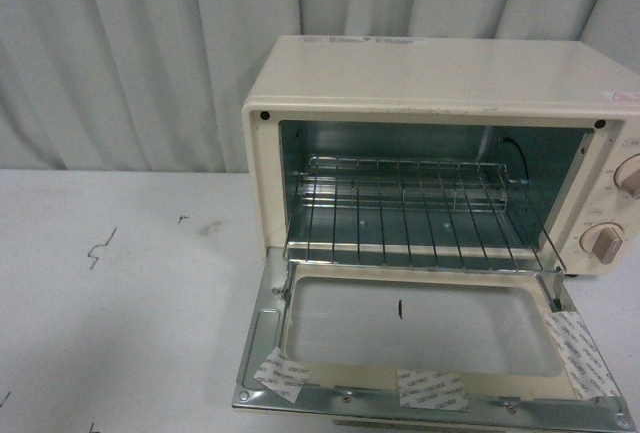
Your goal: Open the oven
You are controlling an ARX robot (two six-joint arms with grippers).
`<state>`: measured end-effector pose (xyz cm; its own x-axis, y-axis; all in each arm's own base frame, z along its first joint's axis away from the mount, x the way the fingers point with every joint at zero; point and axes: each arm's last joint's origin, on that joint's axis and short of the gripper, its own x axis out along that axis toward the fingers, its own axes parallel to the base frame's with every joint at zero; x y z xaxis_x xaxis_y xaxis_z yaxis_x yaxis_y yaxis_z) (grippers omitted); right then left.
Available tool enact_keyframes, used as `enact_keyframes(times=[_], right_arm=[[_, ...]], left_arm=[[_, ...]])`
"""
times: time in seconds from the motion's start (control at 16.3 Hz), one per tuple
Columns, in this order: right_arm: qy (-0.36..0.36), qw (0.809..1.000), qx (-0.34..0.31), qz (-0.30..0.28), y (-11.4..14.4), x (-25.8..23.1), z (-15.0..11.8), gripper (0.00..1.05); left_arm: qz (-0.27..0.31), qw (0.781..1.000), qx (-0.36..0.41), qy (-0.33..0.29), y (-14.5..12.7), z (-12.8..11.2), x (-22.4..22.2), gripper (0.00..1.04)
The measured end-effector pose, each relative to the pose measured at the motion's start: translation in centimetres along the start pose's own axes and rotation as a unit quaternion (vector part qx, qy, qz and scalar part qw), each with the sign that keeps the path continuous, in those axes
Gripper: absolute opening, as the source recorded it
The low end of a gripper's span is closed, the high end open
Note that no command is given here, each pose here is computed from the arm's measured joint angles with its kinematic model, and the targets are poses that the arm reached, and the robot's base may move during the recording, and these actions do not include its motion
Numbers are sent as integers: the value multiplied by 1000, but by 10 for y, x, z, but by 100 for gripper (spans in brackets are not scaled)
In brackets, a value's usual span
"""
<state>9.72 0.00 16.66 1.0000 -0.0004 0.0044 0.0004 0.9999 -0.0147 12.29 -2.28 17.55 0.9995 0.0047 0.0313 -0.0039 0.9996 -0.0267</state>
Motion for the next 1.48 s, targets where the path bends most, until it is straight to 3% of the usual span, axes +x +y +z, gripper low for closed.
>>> enact_keyframes(times=[0.43,0.74,0.8,1.11,1.48], right_arm=[[0,1000,0,0,0,0,0,98],[0,1000,0,0,0,0,0,98],[0,1000,0,0,0,0,0,98],[0,1000,0,0,0,0,0,98],[0,1000,0,0,0,0,0,98]], left_arm=[[9,1000,5,9,24,-5,-11,2],[-3,999,5,38,23,-11,-23,2],[-4,1000,5,5,23,-5,-26,2],[-2,1000,4,15,23,-8,-26,2],[-2,1000,4,15,23,-8,-26,75]])
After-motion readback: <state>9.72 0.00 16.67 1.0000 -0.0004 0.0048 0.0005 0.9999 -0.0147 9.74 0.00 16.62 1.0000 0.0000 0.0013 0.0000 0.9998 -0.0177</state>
